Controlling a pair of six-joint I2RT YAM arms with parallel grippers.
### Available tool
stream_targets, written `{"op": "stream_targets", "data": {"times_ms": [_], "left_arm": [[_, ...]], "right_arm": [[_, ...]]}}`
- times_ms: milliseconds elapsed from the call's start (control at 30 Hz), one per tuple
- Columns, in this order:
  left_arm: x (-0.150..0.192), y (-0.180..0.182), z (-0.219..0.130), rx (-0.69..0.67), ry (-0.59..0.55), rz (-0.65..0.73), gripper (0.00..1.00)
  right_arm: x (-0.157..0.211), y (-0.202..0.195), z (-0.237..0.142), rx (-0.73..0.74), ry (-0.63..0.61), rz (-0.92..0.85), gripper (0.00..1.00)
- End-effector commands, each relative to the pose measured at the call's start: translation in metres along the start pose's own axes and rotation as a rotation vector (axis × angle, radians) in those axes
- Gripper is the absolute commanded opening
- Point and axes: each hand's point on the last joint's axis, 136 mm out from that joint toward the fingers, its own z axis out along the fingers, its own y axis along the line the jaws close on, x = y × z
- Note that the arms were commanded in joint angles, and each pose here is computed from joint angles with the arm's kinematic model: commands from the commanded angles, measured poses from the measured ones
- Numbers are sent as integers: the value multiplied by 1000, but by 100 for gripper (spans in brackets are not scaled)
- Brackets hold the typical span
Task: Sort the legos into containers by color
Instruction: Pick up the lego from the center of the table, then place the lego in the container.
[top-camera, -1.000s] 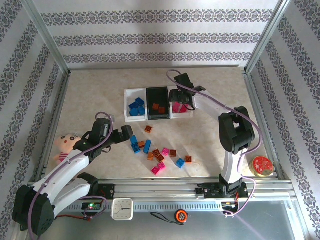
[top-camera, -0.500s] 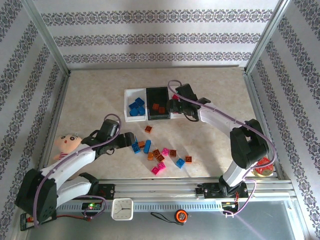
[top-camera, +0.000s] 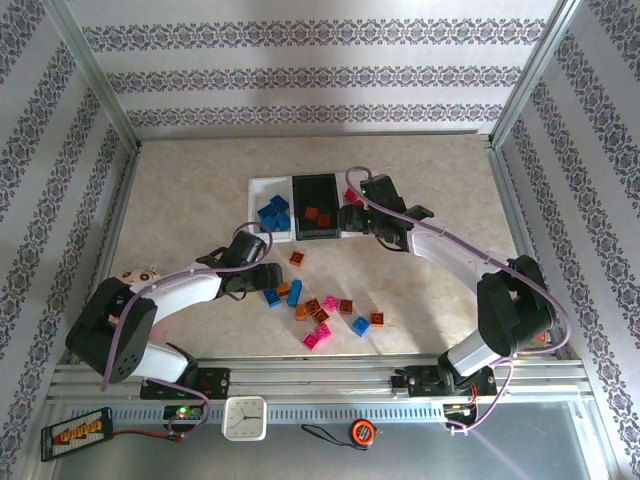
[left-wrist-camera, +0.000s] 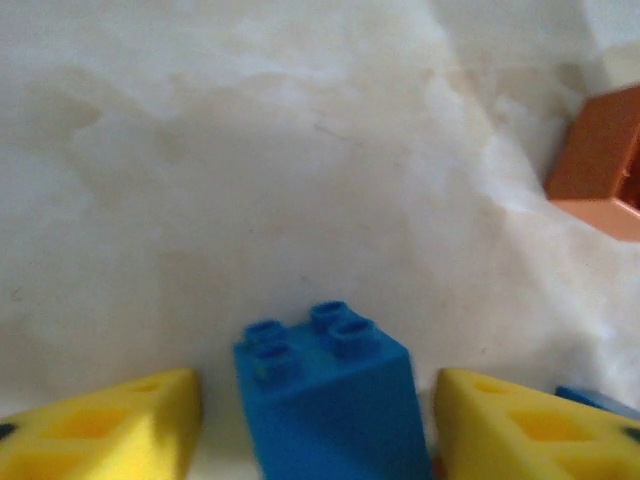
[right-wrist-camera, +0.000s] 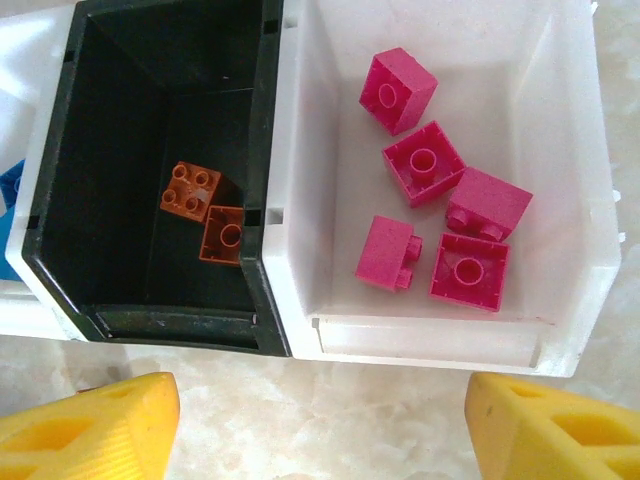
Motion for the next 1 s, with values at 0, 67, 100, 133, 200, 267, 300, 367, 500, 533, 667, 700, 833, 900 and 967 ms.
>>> {"op": "stream_targets", "data": {"times_ms": [0, 67, 100, 133, 200, 267, 300, 367, 500, 533, 667, 700, 833, 900, 967], "left_arm": [[-7, -15, 6, 50, -19, 12, 49], [-4, -12, 4, 45, -21, 5, 42], [-3, -11, 1, 43, -27, 3, 39], [-2, -9, -3, 38, -33, 3, 36], [-4, -5, -12, 27, -53, 1, 32], [-9, -2, -25, 19, -85, 5, 31], [-14, -4, -33, 25, -105, 10, 30], [-27, -7, -49, 39, -145, 13, 30], [-70, -23, -79, 69, -232, 31, 30], [-81, -26, -82, 70, -244, 33, 30], [-131, -39, -87, 83, -303, 34, 30], [-144, -40, -84, 77, -313, 30, 30], [-190, -41, -63, 41, -333, 31, 30], [-205, -43, -47, 37, -320, 33, 31], [-219, -42, -33, 16, -309, 36, 31]], "right_arm": [[2, 1, -5, -16, -12, 0, 75], [4, 1, -6, -15, -13, -1, 76], [5, 1, -6, -16, -13, -3, 76], [6, 0, -7, -17, -14, -3, 76], [6, 1, -8, -18, -19, -5, 76], [9, 2, -10, -23, -20, -4, 76], [11, 2, -10, -25, -17, -5, 76], [14, 3, -12, -30, -17, -5, 76], [25, 3, -16, -37, -11, 0, 76], [28, 3, -17, -40, -11, 3, 76], [41, 1, -20, -37, 2, 7, 76], [45, 0, -21, -36, 6, 7, 76], [56, -1, -26, -39, 15, 8, 76], [62, -1, -28, -42, 19, 9, 76], [68, 0, -30, -49, 28, 7, 76]]}}
